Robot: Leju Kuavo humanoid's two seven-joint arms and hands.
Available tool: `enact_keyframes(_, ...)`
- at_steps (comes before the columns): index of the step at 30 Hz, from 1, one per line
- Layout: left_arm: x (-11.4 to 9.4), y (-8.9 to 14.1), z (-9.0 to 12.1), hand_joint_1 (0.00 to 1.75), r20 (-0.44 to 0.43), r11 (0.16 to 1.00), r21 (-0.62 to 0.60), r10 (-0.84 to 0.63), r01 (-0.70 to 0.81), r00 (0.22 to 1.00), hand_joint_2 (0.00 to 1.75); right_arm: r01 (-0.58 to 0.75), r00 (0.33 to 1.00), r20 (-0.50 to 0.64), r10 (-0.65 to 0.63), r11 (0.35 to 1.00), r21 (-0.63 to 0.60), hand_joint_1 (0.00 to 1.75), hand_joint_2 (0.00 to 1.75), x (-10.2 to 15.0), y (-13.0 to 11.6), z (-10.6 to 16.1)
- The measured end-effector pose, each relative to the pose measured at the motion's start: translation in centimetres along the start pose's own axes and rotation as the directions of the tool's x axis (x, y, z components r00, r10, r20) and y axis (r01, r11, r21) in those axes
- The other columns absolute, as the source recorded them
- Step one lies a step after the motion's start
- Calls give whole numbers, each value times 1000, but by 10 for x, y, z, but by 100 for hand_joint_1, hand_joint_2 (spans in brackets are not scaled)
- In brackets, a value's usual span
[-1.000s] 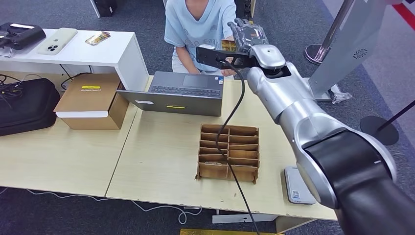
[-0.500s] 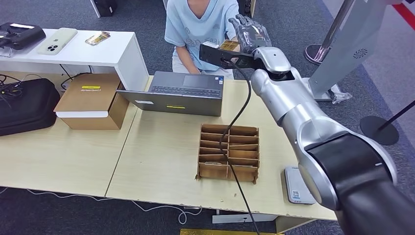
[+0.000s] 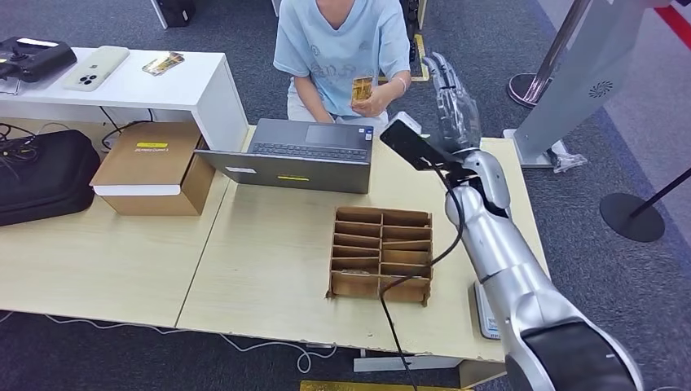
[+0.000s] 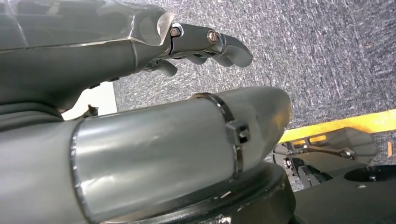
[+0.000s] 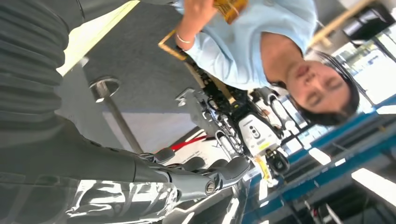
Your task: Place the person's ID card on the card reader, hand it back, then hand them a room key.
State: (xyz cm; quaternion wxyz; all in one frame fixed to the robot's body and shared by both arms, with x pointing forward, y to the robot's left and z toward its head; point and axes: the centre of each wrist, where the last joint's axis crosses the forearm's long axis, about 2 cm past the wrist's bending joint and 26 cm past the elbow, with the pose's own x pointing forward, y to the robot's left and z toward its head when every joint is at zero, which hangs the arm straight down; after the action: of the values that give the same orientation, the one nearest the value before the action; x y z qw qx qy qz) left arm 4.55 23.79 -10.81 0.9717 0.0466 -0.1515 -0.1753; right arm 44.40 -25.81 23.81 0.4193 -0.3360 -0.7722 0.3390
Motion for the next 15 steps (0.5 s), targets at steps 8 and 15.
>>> enact_keyframes(8, 0, -1, 0, 0, 1, 1000, 12, -7, 7, 1000, 0, 243, 967, 103, -232, 964, -109, 0, 175, 1, -5, 82)
enact_keyframes(15, 0, -3, 1, 0, 8, 1000, 16, -13, 12, 1000, 0, 497, 859, 233, -456, 851, -170, 0, 175, 7, -23, 137)
